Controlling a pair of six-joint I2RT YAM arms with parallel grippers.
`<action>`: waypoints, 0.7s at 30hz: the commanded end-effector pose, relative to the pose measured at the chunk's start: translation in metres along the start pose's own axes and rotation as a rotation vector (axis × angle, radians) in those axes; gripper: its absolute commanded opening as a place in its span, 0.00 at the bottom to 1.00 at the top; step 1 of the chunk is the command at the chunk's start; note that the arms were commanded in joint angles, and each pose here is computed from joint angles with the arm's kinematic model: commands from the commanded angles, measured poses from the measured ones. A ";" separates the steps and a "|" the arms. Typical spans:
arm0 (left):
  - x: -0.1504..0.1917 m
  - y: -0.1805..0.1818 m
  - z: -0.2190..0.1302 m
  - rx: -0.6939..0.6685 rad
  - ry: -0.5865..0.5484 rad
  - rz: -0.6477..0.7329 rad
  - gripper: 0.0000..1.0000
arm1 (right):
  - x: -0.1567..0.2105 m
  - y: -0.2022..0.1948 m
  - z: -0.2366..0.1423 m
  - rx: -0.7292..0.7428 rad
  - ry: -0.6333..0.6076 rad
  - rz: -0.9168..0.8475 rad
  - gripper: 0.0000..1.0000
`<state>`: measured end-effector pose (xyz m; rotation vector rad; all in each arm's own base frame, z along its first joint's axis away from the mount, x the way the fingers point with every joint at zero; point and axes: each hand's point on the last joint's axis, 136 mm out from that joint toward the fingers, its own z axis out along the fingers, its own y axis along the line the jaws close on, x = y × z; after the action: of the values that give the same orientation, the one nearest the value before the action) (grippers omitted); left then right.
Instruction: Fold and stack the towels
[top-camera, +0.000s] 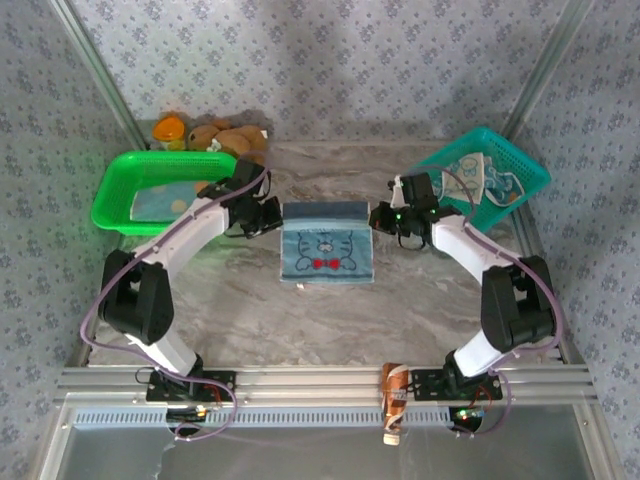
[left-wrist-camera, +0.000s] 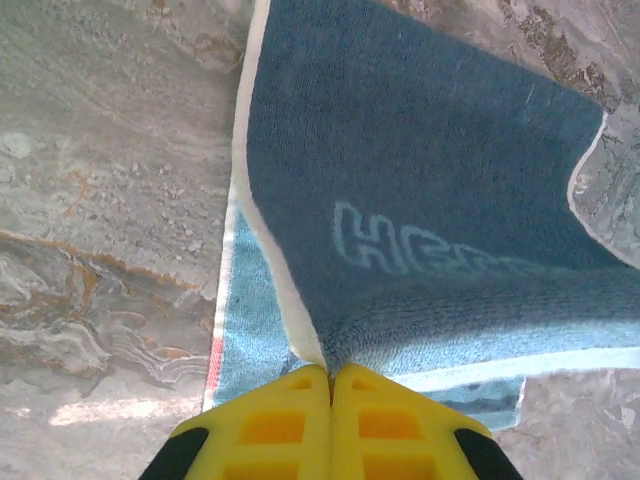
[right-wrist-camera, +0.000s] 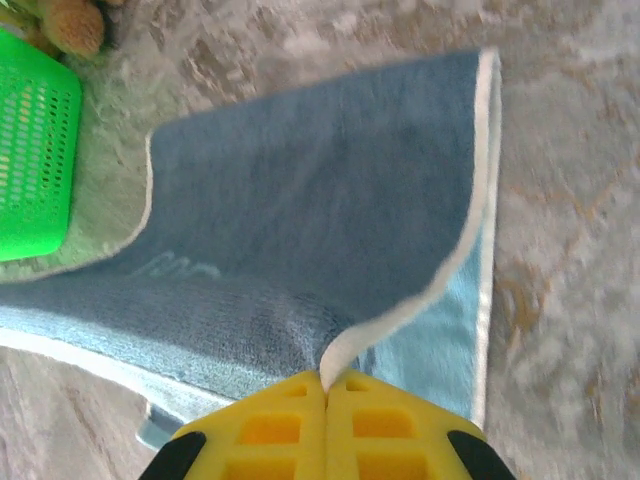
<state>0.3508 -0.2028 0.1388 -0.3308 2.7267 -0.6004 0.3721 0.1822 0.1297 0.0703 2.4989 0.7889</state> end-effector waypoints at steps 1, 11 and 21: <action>0.026 0.004 0.002 -0.010 0.005 -0.016 0.00 | 0.029 -0.005 -0.002 0.027 0.027 0.004 0.03; 0.062 0.025 0.016 -0.052 0.056 -0.015 0.00 | 0.069 -0.014 0.005 0.071 0.082 0.001 0.03; 0.072 0.034 0.029 -0.064 0.082 -0.027 0.00 | 0.087 -0.033 0.009 0.130 0.112 0.011 0.03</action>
<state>0.2893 -0.2018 0.0793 -0.3514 2.8407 -0.5370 0.3073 0.1834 0.0680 0.0583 2.6537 0.6913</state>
